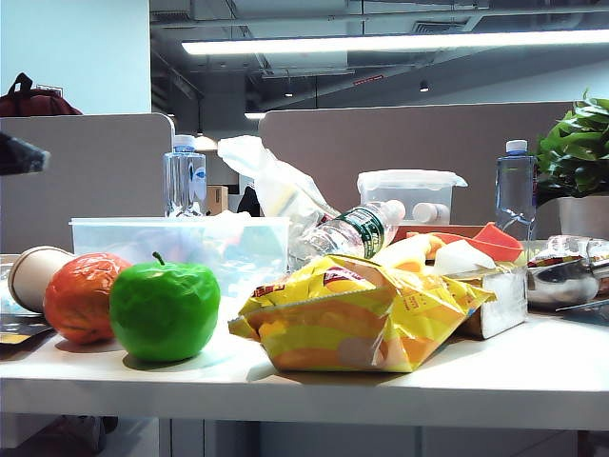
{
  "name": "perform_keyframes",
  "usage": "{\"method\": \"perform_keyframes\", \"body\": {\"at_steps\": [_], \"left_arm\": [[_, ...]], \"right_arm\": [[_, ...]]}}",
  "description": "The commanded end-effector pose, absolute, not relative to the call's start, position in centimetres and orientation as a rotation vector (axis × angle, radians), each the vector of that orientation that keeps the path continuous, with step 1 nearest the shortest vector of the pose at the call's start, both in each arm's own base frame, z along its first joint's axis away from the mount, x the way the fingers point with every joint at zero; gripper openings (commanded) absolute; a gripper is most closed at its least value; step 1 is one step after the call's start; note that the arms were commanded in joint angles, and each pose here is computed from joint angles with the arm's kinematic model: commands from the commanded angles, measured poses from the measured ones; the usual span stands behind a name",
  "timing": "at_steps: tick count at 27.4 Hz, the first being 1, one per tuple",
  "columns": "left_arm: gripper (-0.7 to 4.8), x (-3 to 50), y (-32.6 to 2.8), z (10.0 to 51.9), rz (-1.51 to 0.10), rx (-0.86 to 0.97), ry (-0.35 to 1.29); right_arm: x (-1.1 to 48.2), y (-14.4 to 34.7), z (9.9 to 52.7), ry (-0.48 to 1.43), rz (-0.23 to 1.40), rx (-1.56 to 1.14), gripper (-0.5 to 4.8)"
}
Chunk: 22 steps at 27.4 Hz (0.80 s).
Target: Pick up the metal ice scoop from the table and place it inside the transparent plastic box.
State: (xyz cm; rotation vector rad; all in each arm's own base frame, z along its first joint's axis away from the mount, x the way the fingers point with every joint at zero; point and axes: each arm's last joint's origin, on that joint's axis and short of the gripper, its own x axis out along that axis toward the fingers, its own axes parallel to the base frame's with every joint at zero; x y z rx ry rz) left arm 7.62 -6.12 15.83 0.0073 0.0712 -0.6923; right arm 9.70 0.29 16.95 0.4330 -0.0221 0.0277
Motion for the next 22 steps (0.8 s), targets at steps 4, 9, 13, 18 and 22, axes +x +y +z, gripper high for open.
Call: {"method": "perform_keyframes", "body": {"at_steps": [4, 9, 13, 18, 22], "left_arm": [[-0.05, 6.7, -7.1, 16.0, -0.831, 0.010, 0.057], [-0.05, 6.6, -7.2, 16.1, -0.838, 0.011, 0.056], [-0.05, 6.7, -7.2, 16.0, -0.838, 0.014, 0.065], [-0.05, 7.0, -7.5, 15.3, -0.836, 0.050, 0.150], [-0.05, 7.0, -7.6, 15.1, -0.836, 0.058, 0.170]], "right_arm": [[8.3, 0.5, 19.6, 0.122, 0.079, 0.399, 0.48], [8.1, 0.4, 21.4, 0.131, 0.064, 0.337, 0.40], [8.7, 0.4, 23.1, 0.092, 0.043, 0.306, 0.41], [11.9, 0.5, 26.2, 0.239, 0.053, 0.119, 0.53], [15.7, 0.6, 27.8, 0.352, 0.069, -0.031, 2.20]]}}
